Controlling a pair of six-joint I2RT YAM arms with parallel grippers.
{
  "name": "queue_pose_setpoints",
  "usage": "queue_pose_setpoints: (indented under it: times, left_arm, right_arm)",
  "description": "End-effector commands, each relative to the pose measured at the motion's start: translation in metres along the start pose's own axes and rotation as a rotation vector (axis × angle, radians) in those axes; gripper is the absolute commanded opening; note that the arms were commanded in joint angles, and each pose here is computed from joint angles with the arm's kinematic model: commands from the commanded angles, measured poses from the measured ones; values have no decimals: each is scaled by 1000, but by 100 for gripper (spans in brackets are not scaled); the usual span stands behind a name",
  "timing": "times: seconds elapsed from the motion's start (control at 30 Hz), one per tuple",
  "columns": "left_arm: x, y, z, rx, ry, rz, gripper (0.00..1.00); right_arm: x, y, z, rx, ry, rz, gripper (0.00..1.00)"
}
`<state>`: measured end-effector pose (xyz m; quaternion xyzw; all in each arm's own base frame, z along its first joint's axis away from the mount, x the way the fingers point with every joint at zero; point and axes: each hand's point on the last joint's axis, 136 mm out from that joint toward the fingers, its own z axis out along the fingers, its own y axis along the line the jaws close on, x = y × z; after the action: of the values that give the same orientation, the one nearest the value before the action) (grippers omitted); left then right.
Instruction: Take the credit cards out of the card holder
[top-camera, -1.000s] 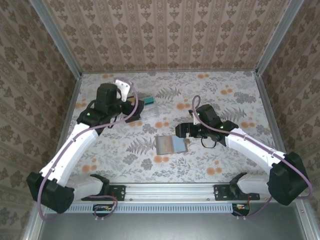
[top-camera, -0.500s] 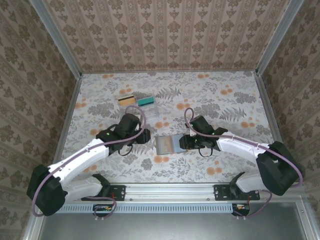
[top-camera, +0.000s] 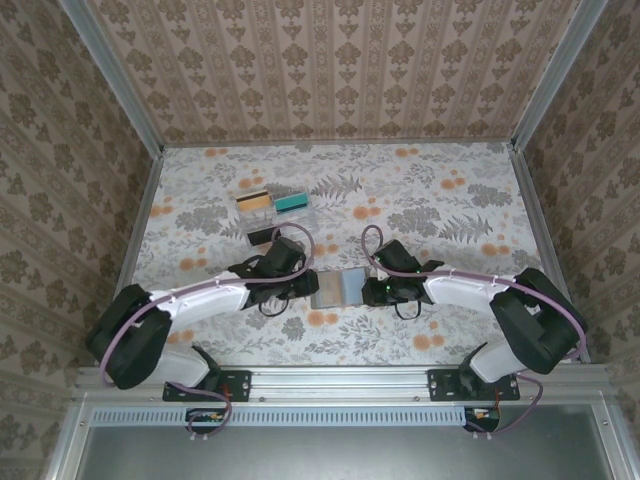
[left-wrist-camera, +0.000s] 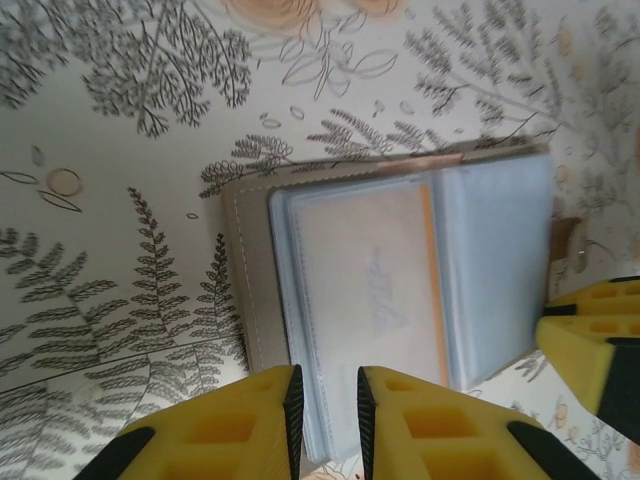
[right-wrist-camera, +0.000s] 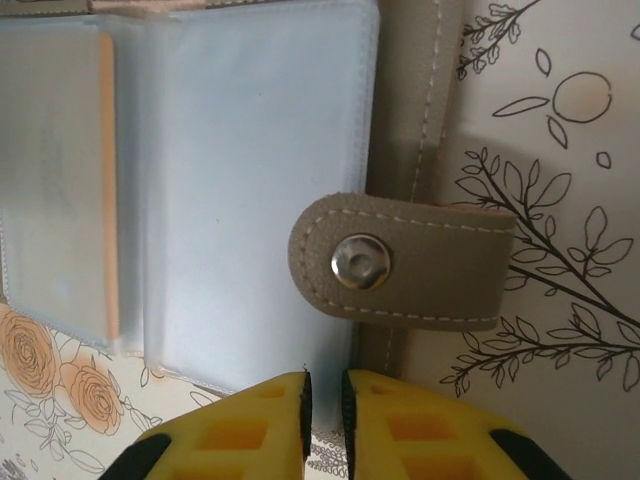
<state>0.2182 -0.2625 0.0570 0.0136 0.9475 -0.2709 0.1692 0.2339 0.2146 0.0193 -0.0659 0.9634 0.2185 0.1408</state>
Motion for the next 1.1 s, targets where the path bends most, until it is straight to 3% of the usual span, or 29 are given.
queue_pose_setpoints:
  times: [0.0,0.67,1.07]
  left_arm:
    - [1,-11,7,40,17,-9,24]
    - [10,-8,33,39,78,-14,25]
    - [10,-28,32,126,81,15,42]
  right_arm:
    - [10,-6,5,28,15,11,18]
    - [15,-7,5,32,17,22,18]
    - [18,-7,9,31,32,26,19]
